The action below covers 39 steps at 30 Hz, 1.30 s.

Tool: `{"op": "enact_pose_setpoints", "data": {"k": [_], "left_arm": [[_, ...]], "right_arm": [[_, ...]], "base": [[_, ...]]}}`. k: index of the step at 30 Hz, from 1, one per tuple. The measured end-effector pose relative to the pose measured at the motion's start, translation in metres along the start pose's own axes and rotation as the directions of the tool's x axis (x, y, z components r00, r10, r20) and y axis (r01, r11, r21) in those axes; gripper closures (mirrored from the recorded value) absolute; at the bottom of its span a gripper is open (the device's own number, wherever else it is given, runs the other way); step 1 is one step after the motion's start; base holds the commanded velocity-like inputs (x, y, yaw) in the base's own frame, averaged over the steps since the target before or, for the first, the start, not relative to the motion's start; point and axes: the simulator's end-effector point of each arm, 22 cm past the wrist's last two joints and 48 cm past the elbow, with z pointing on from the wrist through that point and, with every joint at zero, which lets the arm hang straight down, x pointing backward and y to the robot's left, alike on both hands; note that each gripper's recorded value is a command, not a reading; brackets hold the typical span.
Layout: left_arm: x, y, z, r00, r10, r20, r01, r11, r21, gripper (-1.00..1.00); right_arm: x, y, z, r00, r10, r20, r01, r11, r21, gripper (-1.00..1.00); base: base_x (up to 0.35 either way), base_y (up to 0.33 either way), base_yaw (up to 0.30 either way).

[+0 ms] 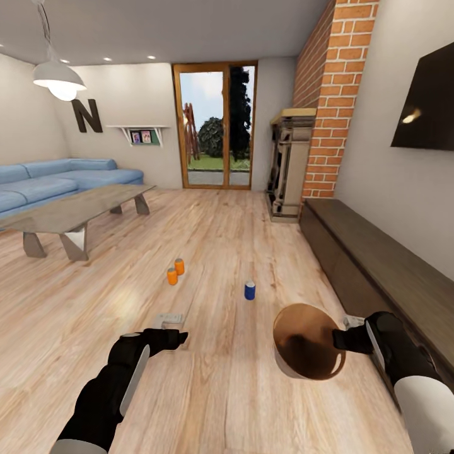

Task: Put the three can of soda from the living room inside the tash can in the kitchen.

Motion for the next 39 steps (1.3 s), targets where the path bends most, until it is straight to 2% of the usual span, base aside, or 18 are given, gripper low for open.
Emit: {"op": "enact_pose_setpoints", "data": {"k": [6,10,14,28,39], "left_arm": [[0.0,-0.001,0.0,1.0,0.001,0.001,-0.001,1.0,0.001,-1.0],[-0.001,-0.001,0.0,1.0,0.001,0.001,-0.001,1.0,0.002,-1.0],[0.0,-0.001,0.0,1.0,0.001,0.001,-0.001,1.0,0.002,-1.0],[0.001,-0.001,0.001,1.0,0.001,-0.002,-0.001,1.0,0.001,-1.0],[0.001,-0.001,0.0,1.0,0.0,-0.002,0.0,1.0,0.002,-1.0]], "right_arm": [[0.007,-0.016,0.001,0.999,0.035,-0.018,-0.035,0.999,0.004,1.0],[0.008,-0.033,-0.002,0.998,0.056,-0.013,-0.056,0.998,0.031,1.0],[0.008,-0.031,-0.003,0.997,0.081,-0.009,-0.081,0.997,0.009,1.0],[0.009,-0.033,-0.002,0.997,0.073,-0.01,-0.072,0.997,0.022,1.0],[0.009,-0.026,-0.001,0.997,0.072,-0.011,-0.072,0.997,0.009,1.0]], "base": [[0.301,-0.071,0.0],[0.249,-0.183,0.0],[0.236,-0.206,0.0],[0.248,-0.193,0.0],[0.299,0.042,-0.071]]}}
